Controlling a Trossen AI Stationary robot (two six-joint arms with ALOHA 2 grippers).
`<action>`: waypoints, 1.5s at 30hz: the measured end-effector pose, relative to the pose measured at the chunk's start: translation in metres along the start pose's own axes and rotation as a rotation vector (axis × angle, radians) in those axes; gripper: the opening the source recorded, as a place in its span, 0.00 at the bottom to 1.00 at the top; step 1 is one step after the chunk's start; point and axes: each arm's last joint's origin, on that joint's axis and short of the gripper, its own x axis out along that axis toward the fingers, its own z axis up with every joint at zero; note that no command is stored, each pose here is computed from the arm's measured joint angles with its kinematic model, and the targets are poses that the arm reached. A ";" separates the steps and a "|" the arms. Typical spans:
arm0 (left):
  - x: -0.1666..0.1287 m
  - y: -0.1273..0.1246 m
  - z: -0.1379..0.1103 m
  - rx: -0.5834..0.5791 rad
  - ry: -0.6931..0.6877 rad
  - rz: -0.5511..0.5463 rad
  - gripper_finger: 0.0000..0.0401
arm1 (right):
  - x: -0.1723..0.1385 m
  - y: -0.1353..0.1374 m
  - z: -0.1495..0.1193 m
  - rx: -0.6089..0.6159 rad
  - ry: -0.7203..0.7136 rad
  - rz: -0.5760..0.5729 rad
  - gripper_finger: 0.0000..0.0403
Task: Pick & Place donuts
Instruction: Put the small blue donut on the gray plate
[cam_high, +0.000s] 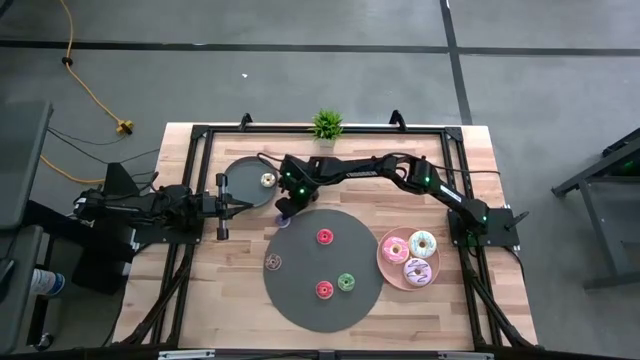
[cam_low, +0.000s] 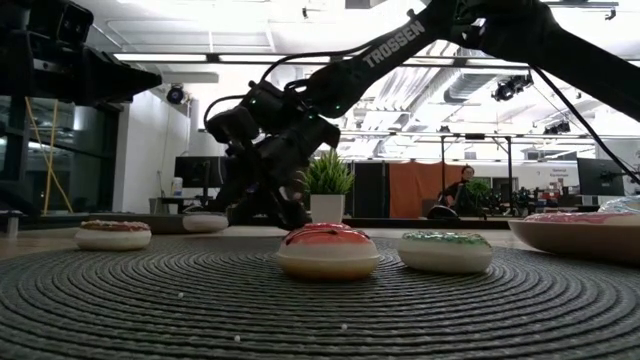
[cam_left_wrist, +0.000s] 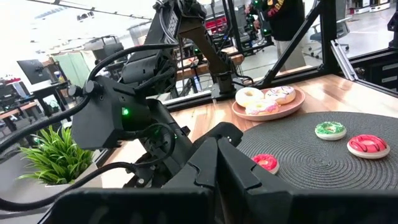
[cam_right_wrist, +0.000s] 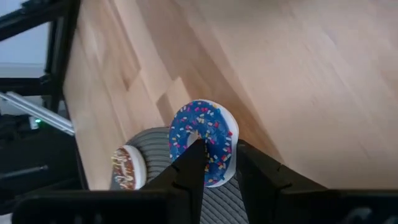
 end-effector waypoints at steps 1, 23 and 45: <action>0.000 0.000 0.000 0.000 0.000 0.000 0.00 | 0.000 0.001 0.001 -0.003 -0.002 0.009 0.19; 0.000 0.000 0.000 0.000 0.000 0.000 0.00 | -0.052 0.029 0.047 -0.096 -0.164 0.084 0.19; 0.000 0.000 0.000 0.000 0.000 0.000 0.00 | -0.075 0.005 0.074 0.090 -0.467 -0.128 0.19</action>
